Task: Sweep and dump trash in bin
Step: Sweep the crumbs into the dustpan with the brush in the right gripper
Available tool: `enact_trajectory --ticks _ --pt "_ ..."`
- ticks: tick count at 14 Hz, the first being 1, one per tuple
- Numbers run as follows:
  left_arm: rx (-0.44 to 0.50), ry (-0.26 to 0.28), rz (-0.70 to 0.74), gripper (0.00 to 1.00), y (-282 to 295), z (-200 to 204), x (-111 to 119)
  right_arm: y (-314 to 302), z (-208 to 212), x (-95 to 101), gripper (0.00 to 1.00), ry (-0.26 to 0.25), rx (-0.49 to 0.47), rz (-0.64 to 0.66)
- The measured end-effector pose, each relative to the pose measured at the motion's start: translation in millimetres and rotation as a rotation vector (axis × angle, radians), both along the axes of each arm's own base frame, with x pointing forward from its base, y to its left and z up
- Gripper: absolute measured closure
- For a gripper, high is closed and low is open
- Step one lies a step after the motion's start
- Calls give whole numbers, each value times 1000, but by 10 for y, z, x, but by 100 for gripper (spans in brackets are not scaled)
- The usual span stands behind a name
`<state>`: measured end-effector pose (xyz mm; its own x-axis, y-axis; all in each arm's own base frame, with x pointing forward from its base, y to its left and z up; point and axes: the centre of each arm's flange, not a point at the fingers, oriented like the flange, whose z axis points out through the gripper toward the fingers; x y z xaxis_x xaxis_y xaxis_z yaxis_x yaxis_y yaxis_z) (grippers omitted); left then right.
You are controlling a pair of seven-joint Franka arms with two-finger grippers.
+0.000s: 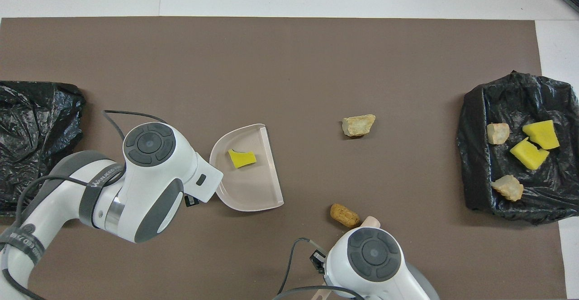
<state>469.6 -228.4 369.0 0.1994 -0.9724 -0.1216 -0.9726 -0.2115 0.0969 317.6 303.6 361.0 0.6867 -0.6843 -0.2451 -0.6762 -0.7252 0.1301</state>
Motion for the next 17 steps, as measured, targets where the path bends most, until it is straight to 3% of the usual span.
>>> enact_trajectory --ticks 3,9,12,17 --pt "0 0 0 69 0 0 0 95 -102 291 74 -49 46 18" --pt "-3 4 5 69 8 -13 -6 81 10 1185 74 -137 161 157" --pt "-15 2 16 69 28 -48 -19 227 -18 1359 74 -163 186 187" --pt "-29 -3 25 69 28 -58 -28 589 35 1371 74 -214 321 507"
